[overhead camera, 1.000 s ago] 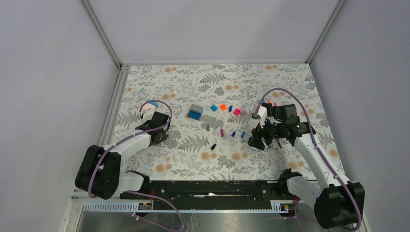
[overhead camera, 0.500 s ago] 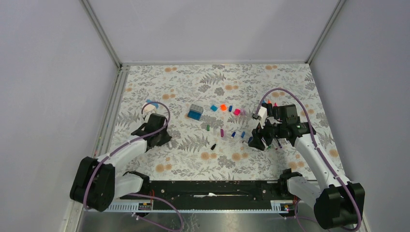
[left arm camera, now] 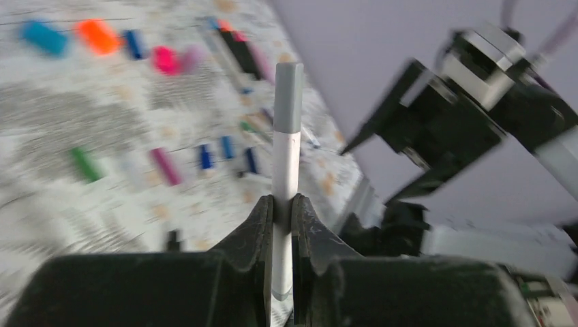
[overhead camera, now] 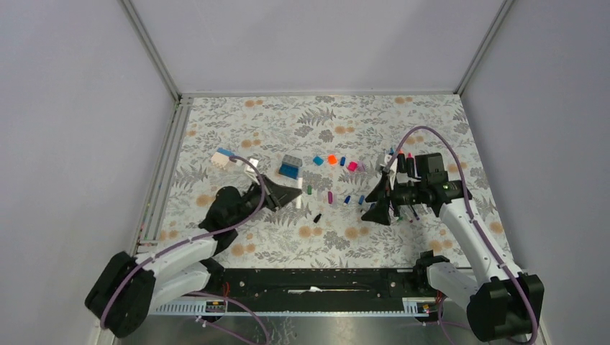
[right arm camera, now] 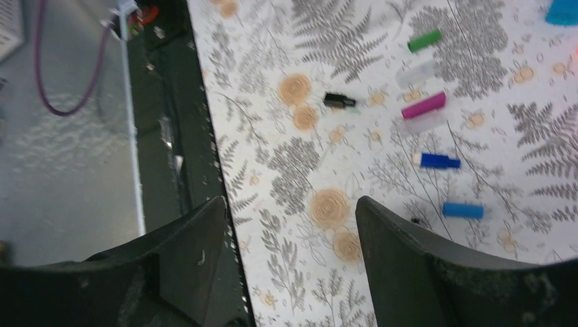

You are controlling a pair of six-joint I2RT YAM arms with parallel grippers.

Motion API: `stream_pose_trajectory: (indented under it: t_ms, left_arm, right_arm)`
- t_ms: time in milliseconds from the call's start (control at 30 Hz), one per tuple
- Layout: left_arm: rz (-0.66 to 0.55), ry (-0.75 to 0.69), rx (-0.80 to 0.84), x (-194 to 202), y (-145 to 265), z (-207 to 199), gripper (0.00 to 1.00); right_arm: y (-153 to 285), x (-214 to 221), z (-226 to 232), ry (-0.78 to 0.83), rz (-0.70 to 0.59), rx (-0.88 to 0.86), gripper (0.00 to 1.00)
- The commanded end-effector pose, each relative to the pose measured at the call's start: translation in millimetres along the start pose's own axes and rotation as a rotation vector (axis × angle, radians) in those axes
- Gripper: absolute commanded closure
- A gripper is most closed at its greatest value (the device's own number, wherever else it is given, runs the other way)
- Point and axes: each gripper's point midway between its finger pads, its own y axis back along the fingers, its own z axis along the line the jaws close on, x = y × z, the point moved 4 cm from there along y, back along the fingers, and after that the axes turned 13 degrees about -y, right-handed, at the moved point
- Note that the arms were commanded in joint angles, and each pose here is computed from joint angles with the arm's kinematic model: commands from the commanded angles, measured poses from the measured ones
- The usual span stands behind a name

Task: Open the pen caps
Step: Pick up the pen from the center of the board.

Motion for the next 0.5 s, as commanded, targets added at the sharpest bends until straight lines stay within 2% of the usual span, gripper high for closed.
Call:
stream_pose_trajectory:
  t_ms: [0,167,467]
  left_arm:
    - [-0.230,-0.121,0.377,-48.2,-15.6,-92.9,1.00]
    - [-0.304,-0.153,0.390,-45.0,-43.4,-126.8,1.00]
    - [-0.385,-0.068,0.306,-33.8,-87.8,-137.3,1.00]
  right_arm:
    - [5.6,-50.0,28.2,-0.040,-0.129,-0.180,0.23]
    - [4.0,-69.5,33.8,-0.130,-0.192,-0.286,0.23]
    - [-3.3,-67.8,34.4,-0.284,-0.235,-0.403,0.22]
